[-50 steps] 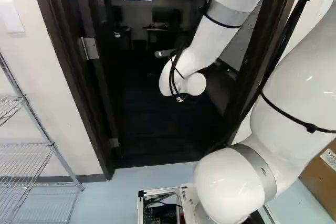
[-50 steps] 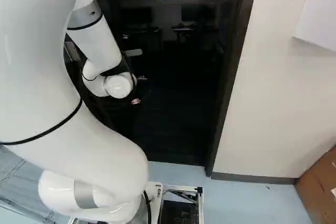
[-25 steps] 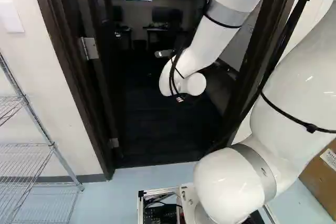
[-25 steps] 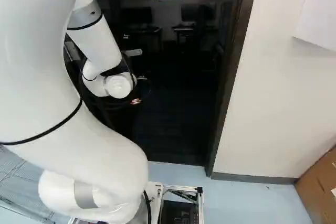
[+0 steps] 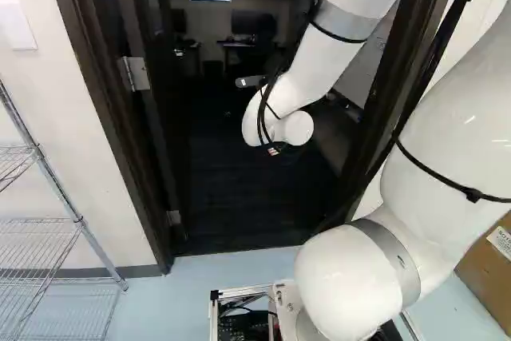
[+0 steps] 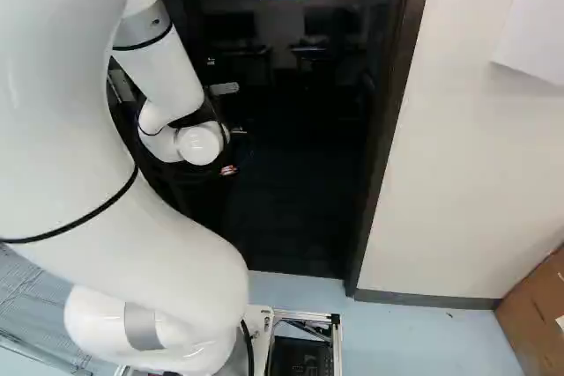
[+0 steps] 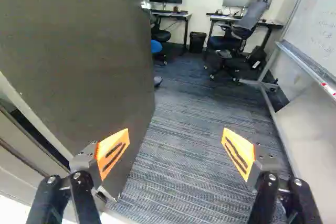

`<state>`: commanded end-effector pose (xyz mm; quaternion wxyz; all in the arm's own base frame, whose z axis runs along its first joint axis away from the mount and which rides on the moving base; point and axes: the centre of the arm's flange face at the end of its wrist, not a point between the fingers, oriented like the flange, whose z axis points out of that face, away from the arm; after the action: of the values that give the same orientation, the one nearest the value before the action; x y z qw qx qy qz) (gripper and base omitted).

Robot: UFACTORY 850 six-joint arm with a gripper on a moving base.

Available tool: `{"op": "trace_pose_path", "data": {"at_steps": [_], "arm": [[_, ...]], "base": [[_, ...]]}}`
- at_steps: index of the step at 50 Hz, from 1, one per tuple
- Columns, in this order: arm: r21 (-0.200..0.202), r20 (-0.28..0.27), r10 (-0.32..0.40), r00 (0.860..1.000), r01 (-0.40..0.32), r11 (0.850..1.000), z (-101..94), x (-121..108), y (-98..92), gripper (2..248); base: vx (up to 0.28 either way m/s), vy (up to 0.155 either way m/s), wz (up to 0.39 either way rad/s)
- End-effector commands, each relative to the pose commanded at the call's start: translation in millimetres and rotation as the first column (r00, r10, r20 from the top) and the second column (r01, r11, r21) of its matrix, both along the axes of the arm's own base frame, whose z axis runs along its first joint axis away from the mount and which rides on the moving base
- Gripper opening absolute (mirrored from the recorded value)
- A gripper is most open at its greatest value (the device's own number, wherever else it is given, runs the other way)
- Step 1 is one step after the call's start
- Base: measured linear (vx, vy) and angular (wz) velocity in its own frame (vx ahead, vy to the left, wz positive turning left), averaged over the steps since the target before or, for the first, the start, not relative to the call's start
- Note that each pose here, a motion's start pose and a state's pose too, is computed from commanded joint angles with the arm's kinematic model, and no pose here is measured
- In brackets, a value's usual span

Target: Open the door and move inside

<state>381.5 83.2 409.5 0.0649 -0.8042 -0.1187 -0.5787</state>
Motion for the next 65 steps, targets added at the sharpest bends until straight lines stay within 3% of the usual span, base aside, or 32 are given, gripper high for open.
{"op": "trace_pose_path", "data": {"at_steps": [65], "arm": [[0.000, 0.000, 0.000, 1.000, 0.000, 1.000, 0.0, 0.0, 0.0, 247]], "base": [[0.043, 0.001, -0.002]]}}
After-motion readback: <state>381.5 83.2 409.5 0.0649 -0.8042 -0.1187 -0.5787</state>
